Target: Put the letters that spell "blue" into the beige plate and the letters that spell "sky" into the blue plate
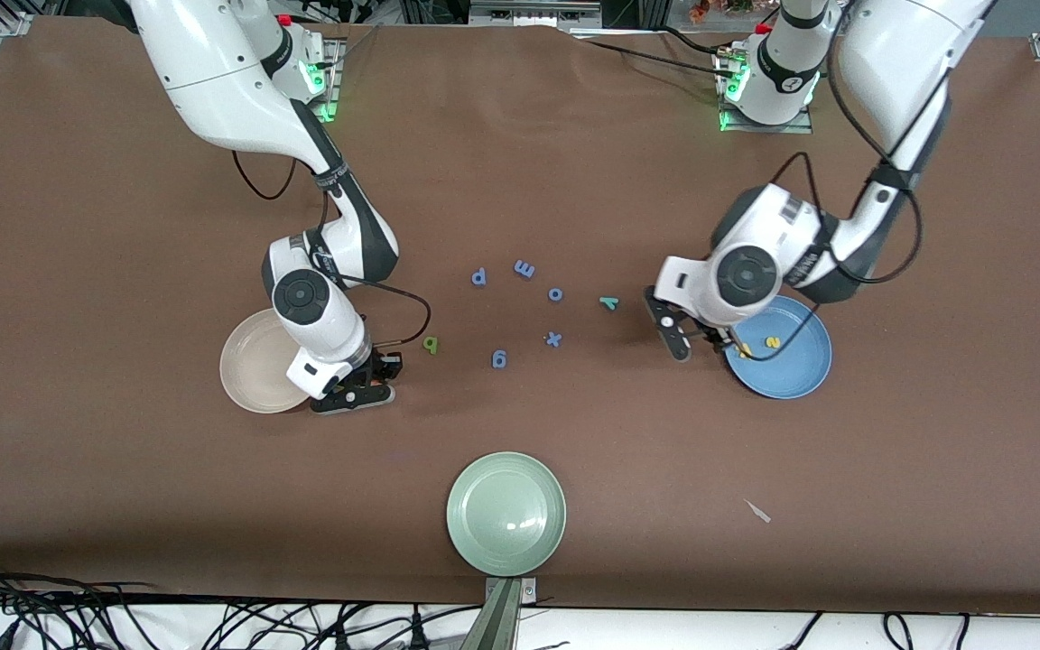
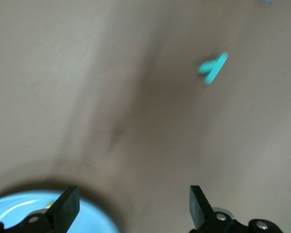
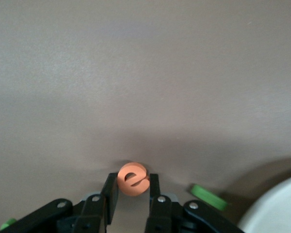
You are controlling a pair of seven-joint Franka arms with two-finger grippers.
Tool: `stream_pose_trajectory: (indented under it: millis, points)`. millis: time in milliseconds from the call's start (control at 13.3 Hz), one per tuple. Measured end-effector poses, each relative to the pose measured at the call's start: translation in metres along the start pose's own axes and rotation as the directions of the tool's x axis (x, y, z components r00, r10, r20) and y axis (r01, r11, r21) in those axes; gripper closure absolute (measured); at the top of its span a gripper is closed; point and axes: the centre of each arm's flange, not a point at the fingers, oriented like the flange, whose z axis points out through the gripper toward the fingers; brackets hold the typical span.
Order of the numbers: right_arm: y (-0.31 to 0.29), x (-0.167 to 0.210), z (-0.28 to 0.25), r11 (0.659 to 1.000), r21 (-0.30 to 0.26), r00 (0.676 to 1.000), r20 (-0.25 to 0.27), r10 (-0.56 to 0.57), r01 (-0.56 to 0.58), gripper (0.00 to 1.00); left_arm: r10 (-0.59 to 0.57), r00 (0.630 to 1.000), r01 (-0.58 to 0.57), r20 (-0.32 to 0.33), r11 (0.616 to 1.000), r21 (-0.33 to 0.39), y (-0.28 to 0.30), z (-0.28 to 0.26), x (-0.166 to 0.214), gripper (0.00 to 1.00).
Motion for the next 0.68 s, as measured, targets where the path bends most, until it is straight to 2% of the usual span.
stream_pose_trajectory:
  millis: [151,377,528,603,678]
  points:
    - [0.020,0.004,-0.024,0.999,-0.017,0.998,0.032,-0.049,0.050,0.70,-0.118,0.993,0.119,-0.027,0.993,0.014,0.035,0.007,0.031,0.00]
    - [0.086,-0.006,-0.052,0.988,-0.041,0.986,0.081,-0.146,0.150,0.70,-0.291,0.949,0.291,-0.121,0.957,-0.020,0.043,0.038,0.056,0.00]
    - [0.123,-0.028,-0.045,0.986,-0.041,0.980,0.122,-0.157,0.163,0.67,-0.398,0.909,0.394,-0.121,0.917,-0.053,0.043,0.056,0.061,0.00]
    - [0.129,-0.037,-0.038,0.986,-0.041,0.980,0.127,-0.154,0.161,0.67,-0.463,0.879,0.459,-0.110,0.886,-0.065,0.049,0.060,0.065,0.00]
    - [0.129,-0.044,-0.031,0.986,-0.041,0.980,0.124,-0.154,0.160,0.59,-0.528,0.843,0.524,-0.100,0.849,-0.071,0.060,0.062,0.070,0.00]
